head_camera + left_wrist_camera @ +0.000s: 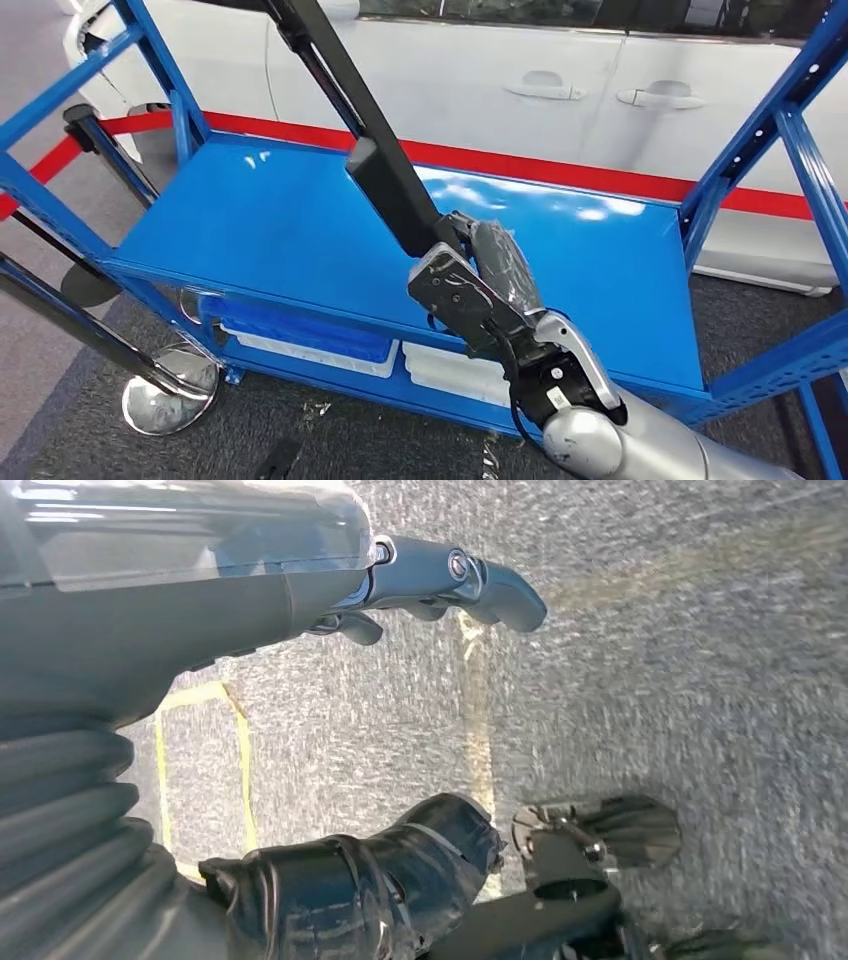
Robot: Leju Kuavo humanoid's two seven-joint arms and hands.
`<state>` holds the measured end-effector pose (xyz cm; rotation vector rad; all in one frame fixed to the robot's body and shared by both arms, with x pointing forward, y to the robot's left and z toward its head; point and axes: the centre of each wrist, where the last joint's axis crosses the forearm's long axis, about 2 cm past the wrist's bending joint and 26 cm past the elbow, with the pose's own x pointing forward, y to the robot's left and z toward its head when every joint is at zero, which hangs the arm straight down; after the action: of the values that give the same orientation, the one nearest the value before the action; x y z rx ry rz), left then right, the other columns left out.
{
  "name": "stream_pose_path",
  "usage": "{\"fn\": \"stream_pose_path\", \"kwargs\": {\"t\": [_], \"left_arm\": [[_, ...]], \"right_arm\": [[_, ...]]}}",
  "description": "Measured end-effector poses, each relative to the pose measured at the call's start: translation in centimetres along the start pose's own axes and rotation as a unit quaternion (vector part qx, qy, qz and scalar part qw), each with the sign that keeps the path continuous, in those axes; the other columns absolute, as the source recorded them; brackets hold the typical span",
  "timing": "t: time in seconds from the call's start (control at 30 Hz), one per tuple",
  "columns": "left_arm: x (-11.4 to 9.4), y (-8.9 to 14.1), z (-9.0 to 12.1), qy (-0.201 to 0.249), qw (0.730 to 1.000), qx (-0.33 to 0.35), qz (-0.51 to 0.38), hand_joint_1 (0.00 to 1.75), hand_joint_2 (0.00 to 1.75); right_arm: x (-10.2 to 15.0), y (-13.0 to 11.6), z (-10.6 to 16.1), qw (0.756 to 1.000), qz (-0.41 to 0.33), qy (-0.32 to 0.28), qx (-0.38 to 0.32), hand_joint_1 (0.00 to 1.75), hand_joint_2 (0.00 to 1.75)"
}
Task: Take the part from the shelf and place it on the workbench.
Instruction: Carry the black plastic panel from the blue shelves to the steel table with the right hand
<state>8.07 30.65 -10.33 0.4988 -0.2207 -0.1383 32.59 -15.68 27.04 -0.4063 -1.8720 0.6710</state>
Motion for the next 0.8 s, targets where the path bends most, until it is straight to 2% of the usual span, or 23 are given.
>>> {"fn": "stream_pose_path", "kwargs": {"t": [0.47,0.8], "left_arm": [[-0.19,-0.27,0.14,0.007,1.0,-0.001,-0.002,0.0,1.75],[-0.22,-0.41,0.21,0.01,1.0,-0.003,-0.001,0.0,1.75]], "right_arm": [[-0.05,-0.38,0.17,0.999,-0.05,0.007,-0.014,1.54,1.75],[-0.16,-0.51,0.33,0.998,-0.057,0.01,-0.018,1.54,1.75]]}}
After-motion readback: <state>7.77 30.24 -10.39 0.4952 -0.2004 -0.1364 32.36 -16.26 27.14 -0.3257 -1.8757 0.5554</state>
